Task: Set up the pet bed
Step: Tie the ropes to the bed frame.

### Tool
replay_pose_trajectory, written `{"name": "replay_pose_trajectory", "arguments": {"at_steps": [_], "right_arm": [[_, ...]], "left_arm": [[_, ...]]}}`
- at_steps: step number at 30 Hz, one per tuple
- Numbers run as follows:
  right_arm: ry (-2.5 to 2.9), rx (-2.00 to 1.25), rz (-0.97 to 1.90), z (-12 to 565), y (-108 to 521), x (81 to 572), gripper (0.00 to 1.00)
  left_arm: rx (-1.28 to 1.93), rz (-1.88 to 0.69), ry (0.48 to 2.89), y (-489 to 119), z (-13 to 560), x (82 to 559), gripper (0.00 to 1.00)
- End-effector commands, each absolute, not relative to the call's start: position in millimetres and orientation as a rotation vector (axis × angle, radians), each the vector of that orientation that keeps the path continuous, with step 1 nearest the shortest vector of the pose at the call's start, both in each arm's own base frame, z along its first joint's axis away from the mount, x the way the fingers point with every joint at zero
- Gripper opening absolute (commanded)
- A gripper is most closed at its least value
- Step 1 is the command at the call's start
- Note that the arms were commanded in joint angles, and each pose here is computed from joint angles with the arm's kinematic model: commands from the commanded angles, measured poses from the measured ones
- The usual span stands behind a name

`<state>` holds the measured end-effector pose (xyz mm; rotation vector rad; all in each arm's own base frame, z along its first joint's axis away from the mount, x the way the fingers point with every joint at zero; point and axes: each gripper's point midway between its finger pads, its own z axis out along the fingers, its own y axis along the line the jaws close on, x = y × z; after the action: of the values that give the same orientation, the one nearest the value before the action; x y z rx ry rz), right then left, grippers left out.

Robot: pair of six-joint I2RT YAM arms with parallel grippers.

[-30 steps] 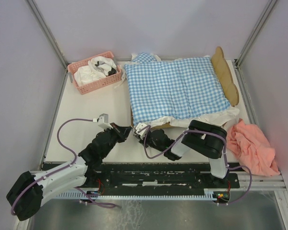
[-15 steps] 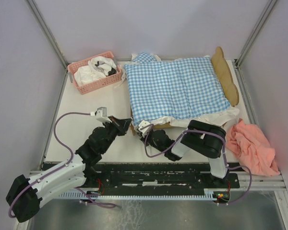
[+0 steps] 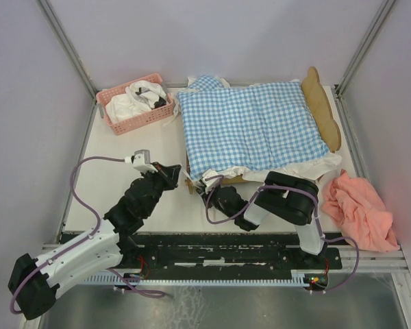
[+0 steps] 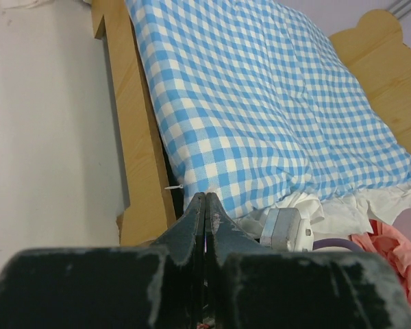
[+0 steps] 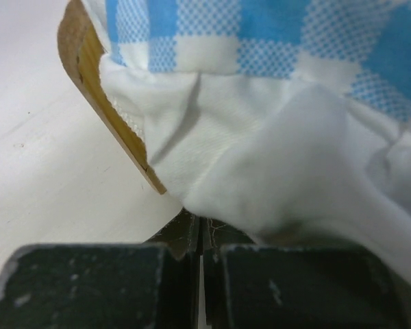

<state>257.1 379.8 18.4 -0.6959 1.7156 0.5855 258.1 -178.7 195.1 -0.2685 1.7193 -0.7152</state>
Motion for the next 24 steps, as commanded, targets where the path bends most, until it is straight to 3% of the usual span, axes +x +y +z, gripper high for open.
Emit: {"name": "replay_pose_trajectory", "arguments": {"at_steps": [1, 6, 16, 24], "right_arm": [[1.723, -0.607, 0.627, 20.2, 379.2, 259.5, 0.02], [1.718, -0.587, 0.618, 23.6, 374.9, 260.4, 0.02], [1.725, -0.588, 0.511, 53.8, 352.1, 265.3, 0.02], [1.73, -0.568, 0.484, 69.4, 342.9, 274.1, 0.02]], "left_arm": [[-0.3, -0.68, 1.599, -162.9, 237.3, 264.0, 0.03], [-0.324, -0.698, 1.627, -159.7, 230.6, 257.3, 0.03], [-0.647, -0.546, 1.808, -106.2, 125.9, 228.3, 0.03], [-0.723, -0.347, 1.825, -77.1, 117.1, 229.6, 0.03]]}}
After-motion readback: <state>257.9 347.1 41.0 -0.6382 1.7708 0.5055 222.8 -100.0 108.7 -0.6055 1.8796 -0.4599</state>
